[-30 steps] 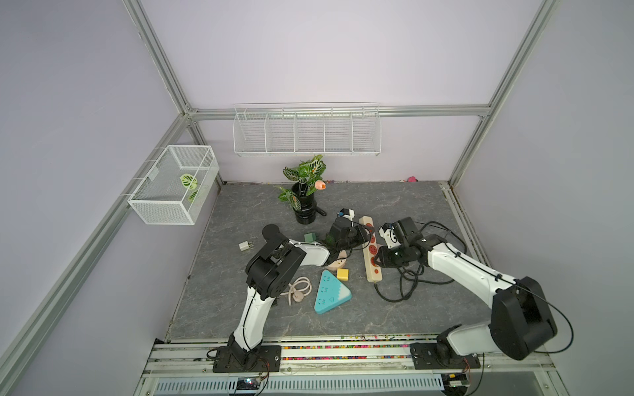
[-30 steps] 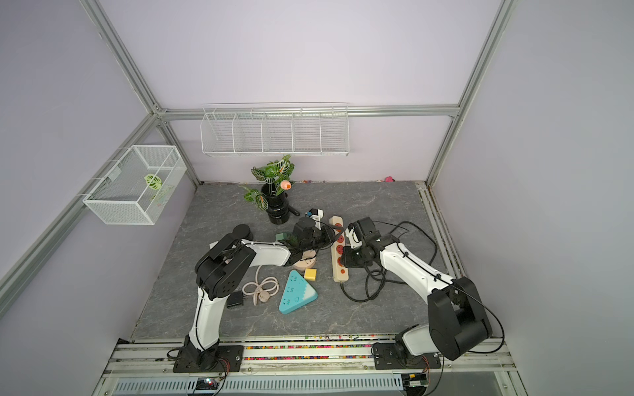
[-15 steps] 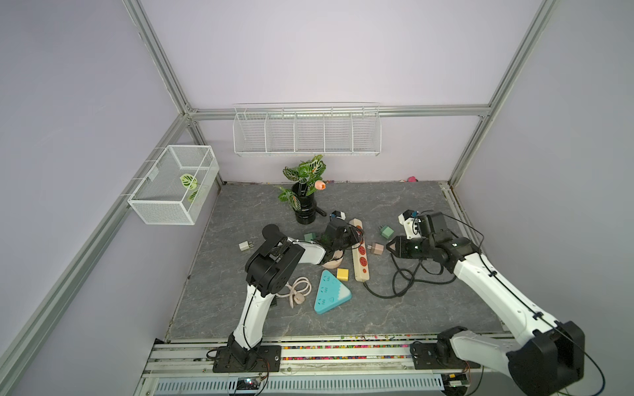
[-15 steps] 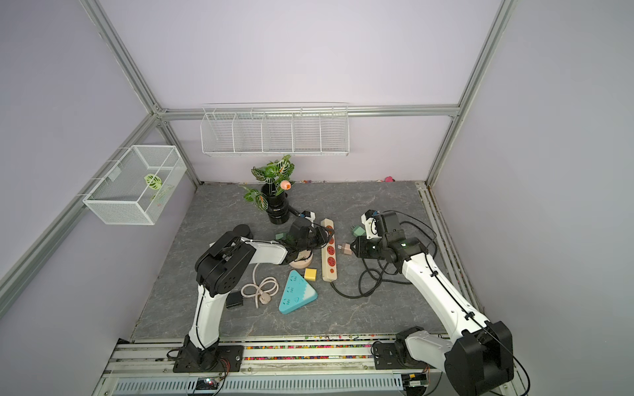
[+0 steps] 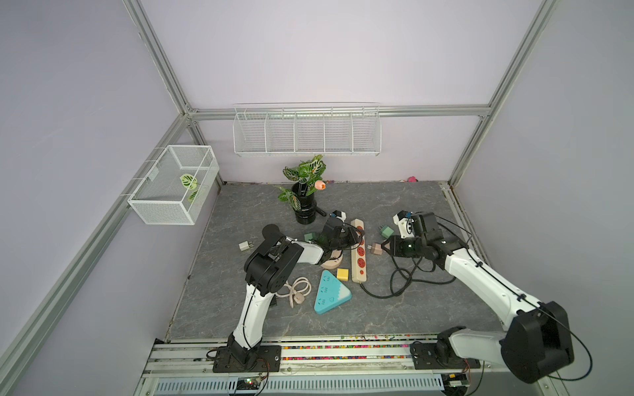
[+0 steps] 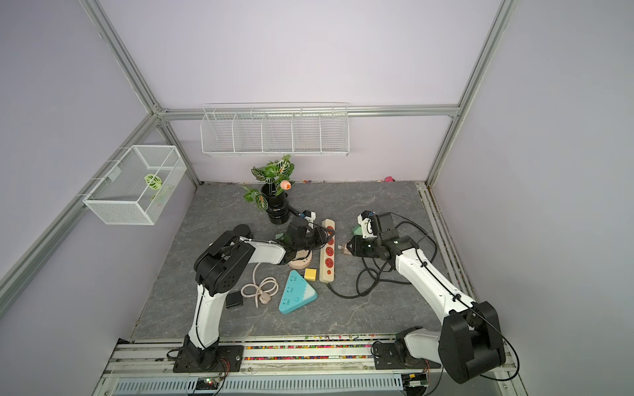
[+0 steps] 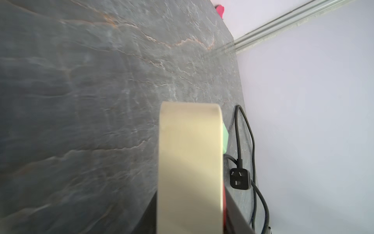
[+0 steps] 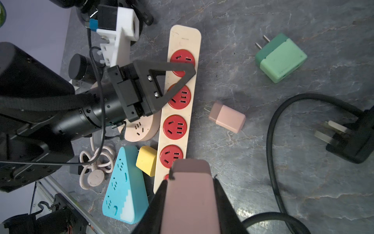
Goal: Pull the plug off the socket
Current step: Place the socket at the center of the board, then place the plug at the center of the board, then reset both arms
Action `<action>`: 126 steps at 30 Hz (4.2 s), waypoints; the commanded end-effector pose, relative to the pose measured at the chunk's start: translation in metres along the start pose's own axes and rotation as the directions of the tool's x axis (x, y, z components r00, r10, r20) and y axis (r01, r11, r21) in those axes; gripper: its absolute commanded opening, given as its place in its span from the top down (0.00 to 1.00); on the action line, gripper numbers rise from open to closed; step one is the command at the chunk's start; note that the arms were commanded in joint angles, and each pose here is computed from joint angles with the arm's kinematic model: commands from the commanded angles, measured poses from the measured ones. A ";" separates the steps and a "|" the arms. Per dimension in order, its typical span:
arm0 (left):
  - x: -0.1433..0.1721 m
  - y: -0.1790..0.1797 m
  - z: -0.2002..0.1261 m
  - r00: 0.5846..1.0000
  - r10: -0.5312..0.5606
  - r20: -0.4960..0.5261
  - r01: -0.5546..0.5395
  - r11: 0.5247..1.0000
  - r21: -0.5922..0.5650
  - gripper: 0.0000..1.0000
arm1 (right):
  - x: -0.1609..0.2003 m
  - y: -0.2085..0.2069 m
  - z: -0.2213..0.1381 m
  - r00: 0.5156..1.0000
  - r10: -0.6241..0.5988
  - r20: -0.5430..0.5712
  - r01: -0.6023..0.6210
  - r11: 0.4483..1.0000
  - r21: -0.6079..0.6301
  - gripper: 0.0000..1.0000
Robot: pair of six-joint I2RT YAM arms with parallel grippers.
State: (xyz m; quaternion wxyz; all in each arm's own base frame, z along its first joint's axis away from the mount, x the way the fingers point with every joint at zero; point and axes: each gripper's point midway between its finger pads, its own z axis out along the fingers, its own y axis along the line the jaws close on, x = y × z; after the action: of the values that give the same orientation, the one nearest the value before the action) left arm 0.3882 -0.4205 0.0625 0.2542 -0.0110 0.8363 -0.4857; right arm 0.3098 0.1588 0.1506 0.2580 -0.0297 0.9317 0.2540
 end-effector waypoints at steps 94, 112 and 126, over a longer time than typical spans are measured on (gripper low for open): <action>-0.112 0.149 -0.407 0.597 0.714 0.366 -0.145 0.544 -0.826 0.00 | -0.045 -0.150 -0.024 0.830 -0.434 0.351 0.117 0.750 0.651 0.03; -0.140 0.176 -0.359 0.616 0.720 0.320 -0.281 0.580 -0.764 0.00 | -0.056 -0.176 0.010 0.758 -0.397 0.517 0.112 0.861 0.496 0.03; -0.144 0.179 -0.358 0.634 0.702 0.324 -0.261 0.589 -0.764 0.00 | -0.054 -0.176 0.010 0.786 -0.387 0.481 0.119 0.860 0.496 0.02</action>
State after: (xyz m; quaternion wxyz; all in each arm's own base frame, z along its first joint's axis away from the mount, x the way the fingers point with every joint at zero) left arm 0.3954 -0.0012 0.1150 0.6101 -0.0054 0.7915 -0.0364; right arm 0.3909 0.0061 0.0784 0.5437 -0.0229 0.8390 -0.0079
